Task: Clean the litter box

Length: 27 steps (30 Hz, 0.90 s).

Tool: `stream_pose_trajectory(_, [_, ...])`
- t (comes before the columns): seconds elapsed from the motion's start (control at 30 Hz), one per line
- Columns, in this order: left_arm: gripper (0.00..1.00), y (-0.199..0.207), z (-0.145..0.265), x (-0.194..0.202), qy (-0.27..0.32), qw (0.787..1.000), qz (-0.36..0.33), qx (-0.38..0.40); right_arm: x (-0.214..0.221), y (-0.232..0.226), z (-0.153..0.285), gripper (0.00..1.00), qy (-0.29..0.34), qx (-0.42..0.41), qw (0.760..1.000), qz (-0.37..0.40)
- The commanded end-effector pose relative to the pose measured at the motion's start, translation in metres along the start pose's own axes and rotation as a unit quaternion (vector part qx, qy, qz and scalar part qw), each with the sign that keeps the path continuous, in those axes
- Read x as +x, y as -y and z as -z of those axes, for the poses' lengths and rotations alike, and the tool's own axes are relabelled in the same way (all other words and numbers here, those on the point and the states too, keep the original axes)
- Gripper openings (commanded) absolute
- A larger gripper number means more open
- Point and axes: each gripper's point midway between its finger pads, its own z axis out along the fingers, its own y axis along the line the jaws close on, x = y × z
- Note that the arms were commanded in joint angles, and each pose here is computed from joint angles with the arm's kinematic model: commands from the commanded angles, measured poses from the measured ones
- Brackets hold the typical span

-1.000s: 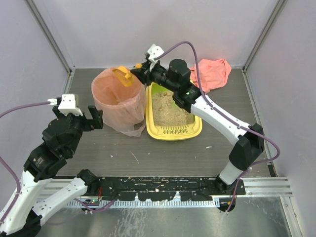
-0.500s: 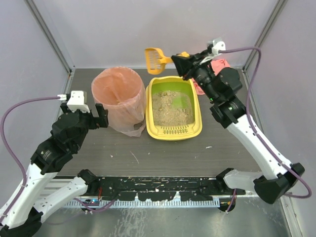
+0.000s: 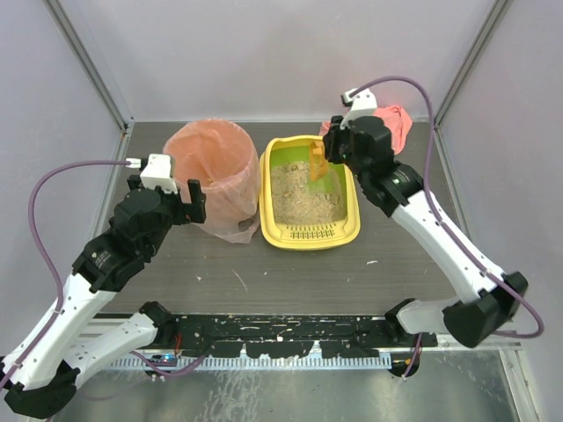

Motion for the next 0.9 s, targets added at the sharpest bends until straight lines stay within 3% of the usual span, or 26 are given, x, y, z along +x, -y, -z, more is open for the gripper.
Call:
stream_pose_trajectory(0.0, [0.98,0.004,-0.002,-0.014,0.027,1.0,0.009,0.008,0.015,0.013,-0.023,0.01,-0.046,0.043,0.997,0.032])
stream_pose_trajectory(0.53, [0.98,0.001,-0.004,-0.008,0.02,1.0,0.0,0.001,0.066,0.039,-0.136,0.01,-0.133,0.048,0.99,0.008])
stream_pose_trajectory(0.87, [0.98,0.0,-0.005,-0.007,0.018,1.0,-0.003,-0.003,0.089,0.045,-0.163,0.01,-0.162,0.048,0.986,0.002])
